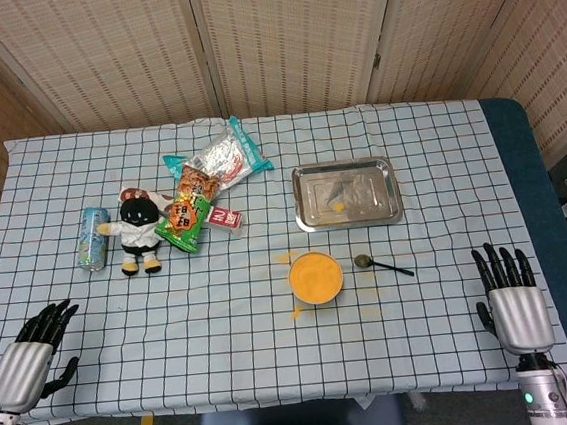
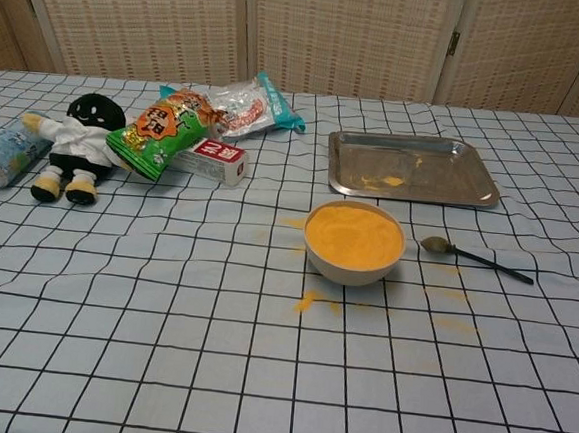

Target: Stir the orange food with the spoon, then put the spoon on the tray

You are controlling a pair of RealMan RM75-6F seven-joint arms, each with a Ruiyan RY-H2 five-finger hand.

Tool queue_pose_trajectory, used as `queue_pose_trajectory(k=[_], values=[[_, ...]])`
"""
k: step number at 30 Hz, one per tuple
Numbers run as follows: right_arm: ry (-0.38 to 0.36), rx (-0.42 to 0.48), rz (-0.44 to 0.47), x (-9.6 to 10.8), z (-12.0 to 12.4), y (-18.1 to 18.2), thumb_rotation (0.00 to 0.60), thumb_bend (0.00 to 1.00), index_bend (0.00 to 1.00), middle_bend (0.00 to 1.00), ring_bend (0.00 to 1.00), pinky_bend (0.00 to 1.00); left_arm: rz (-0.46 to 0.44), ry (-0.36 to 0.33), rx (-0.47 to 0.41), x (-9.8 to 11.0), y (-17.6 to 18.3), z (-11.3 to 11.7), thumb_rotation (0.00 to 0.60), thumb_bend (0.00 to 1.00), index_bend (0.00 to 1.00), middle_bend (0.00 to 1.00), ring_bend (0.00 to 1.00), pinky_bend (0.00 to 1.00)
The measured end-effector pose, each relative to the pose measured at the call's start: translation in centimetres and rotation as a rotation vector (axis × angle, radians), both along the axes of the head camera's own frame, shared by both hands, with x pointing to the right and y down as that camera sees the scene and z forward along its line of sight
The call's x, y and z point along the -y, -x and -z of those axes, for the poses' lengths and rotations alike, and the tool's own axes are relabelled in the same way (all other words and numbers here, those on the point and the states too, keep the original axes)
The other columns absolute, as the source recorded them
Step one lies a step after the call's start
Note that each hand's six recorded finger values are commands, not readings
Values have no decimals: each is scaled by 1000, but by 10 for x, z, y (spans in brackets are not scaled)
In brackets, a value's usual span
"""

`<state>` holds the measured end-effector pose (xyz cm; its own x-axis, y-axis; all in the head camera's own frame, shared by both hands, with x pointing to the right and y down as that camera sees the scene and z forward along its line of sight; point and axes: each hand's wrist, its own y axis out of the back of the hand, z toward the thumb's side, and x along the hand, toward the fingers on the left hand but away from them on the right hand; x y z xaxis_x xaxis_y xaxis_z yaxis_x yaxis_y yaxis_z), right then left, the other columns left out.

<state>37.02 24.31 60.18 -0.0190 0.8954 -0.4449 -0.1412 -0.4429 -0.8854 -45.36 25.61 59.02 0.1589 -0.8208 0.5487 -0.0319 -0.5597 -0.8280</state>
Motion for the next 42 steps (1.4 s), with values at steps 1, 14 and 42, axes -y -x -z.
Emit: queue_pose_trajectory(k=[1,14,42], values=[[10,4,10,1,-3,3,600,305,81,0,0,0,0,-2,-1,0,1,0,600,413,0,0,0,149],[201,59,136,52,-87,75,600,305,440,0,0,0,24,-94,-38,0,12,18,600,414,0,0,0,129],[167,-5,131,83,-149,135,600,305,508,0,0,0,104,-31,22,-7,35,20,600,424,0,0,0,134]])
